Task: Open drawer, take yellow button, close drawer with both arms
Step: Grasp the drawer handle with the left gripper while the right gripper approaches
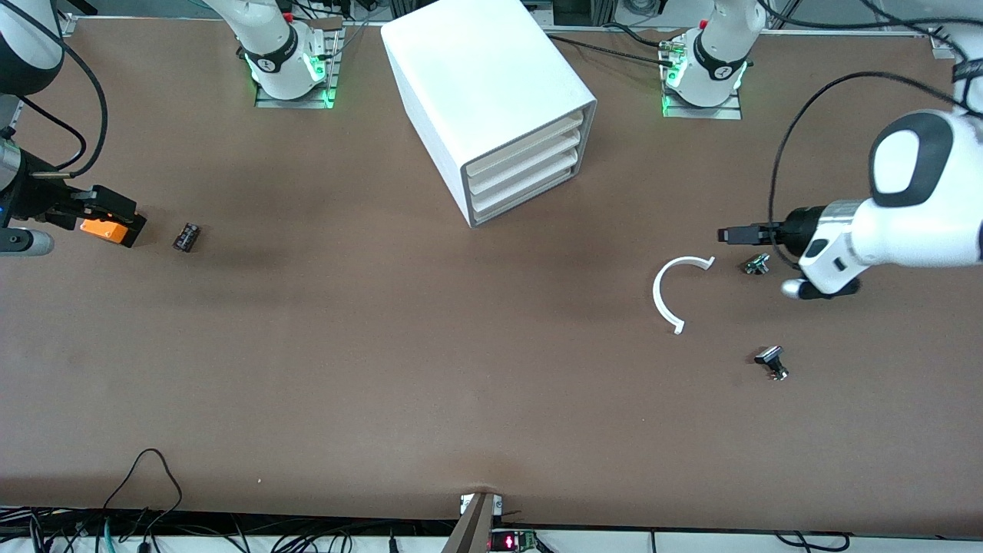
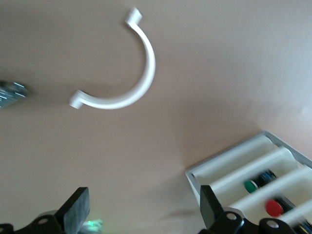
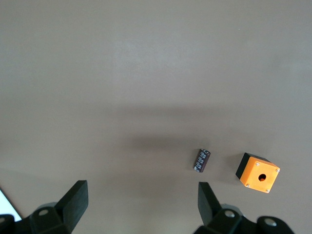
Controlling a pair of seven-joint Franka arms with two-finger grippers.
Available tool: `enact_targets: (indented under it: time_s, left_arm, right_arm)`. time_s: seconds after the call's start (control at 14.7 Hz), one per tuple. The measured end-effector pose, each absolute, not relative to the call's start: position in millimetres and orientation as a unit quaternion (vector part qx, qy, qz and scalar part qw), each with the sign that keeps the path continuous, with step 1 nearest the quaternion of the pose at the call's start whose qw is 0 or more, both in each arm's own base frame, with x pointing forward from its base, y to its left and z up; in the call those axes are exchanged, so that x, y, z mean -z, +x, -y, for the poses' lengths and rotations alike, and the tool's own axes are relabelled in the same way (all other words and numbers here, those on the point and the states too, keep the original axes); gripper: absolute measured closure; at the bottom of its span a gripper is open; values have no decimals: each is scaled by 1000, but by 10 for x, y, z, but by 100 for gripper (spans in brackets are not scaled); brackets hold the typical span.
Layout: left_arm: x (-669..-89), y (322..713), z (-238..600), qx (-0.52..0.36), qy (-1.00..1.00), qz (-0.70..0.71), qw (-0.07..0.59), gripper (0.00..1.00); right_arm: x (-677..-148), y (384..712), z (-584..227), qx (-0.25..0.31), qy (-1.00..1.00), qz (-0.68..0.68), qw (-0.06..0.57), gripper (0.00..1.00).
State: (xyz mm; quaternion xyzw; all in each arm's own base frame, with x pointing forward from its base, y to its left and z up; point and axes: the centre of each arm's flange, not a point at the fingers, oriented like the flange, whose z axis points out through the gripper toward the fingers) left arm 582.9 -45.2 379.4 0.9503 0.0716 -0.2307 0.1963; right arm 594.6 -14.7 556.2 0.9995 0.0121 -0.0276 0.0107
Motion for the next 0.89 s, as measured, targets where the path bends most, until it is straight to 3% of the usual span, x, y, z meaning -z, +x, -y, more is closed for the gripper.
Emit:
enact_targets:
  time_s: [0.41,0.89]
  left_arm:
    - [-2914,5444,1567,365,882,-26,297,0]
    - [-2739,4939,2576,410,806,29,426,0]
  right_arm:
    - [-5370,6006,-433,43,997,-63,9,0]
    - [-5399,5966,-844,40,978,-206,3,0]
